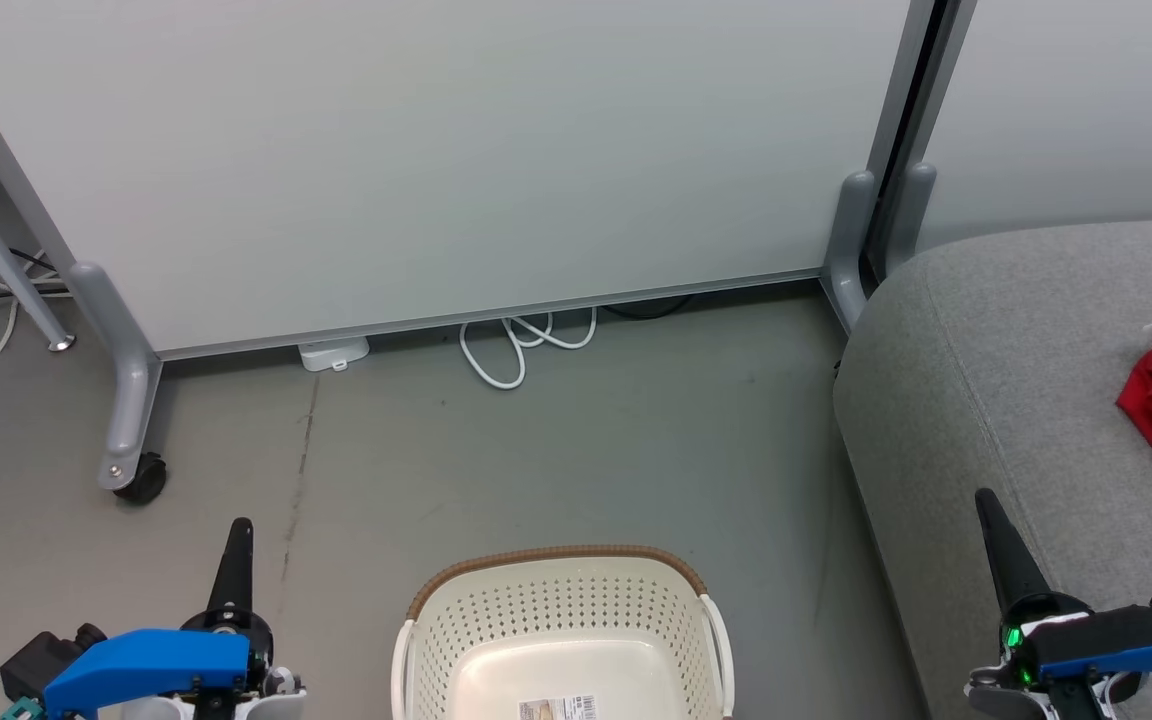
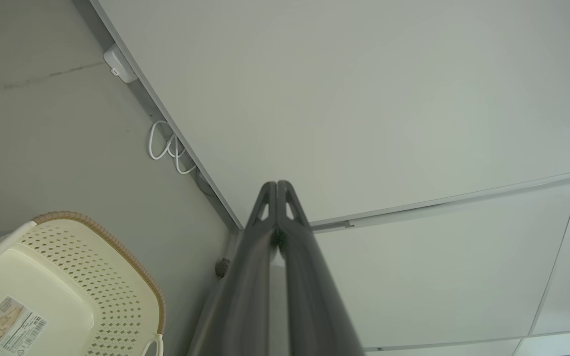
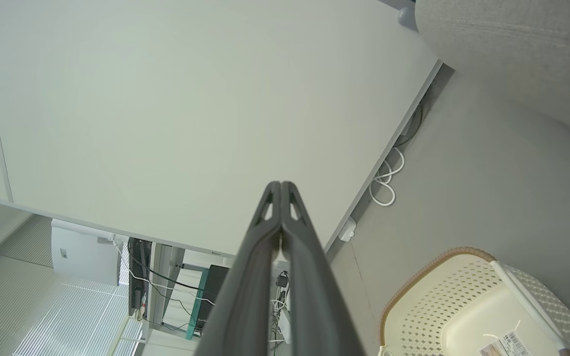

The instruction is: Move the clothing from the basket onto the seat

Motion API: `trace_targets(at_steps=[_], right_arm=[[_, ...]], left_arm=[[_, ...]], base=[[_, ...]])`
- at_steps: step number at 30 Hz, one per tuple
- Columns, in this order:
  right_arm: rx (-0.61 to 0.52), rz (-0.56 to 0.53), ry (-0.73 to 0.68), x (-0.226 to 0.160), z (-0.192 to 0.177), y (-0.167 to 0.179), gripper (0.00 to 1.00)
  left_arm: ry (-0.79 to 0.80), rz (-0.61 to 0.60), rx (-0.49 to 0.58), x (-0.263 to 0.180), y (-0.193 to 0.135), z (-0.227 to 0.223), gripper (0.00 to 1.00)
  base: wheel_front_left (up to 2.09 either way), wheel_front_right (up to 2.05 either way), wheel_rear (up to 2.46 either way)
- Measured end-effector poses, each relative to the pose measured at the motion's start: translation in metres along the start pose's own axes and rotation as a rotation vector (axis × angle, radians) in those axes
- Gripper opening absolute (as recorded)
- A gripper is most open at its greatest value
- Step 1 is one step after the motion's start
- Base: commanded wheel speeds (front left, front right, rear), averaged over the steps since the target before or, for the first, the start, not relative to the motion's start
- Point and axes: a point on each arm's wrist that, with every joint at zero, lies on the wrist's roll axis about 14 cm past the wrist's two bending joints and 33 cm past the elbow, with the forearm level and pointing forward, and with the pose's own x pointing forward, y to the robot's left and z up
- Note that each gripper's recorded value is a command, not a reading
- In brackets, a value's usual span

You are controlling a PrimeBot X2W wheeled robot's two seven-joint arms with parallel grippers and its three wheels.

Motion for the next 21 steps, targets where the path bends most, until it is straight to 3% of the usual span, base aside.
trace_targets(at_steps=[21], right_arm=[[0.179,0.02,-0.021,0.004,0.006,0.003,0.0]], left_arm=[[-0.009,-0.049,-0.153,0.008,-0.015,0.008,0.0]], base=[[0.0,0.0,0.0]])
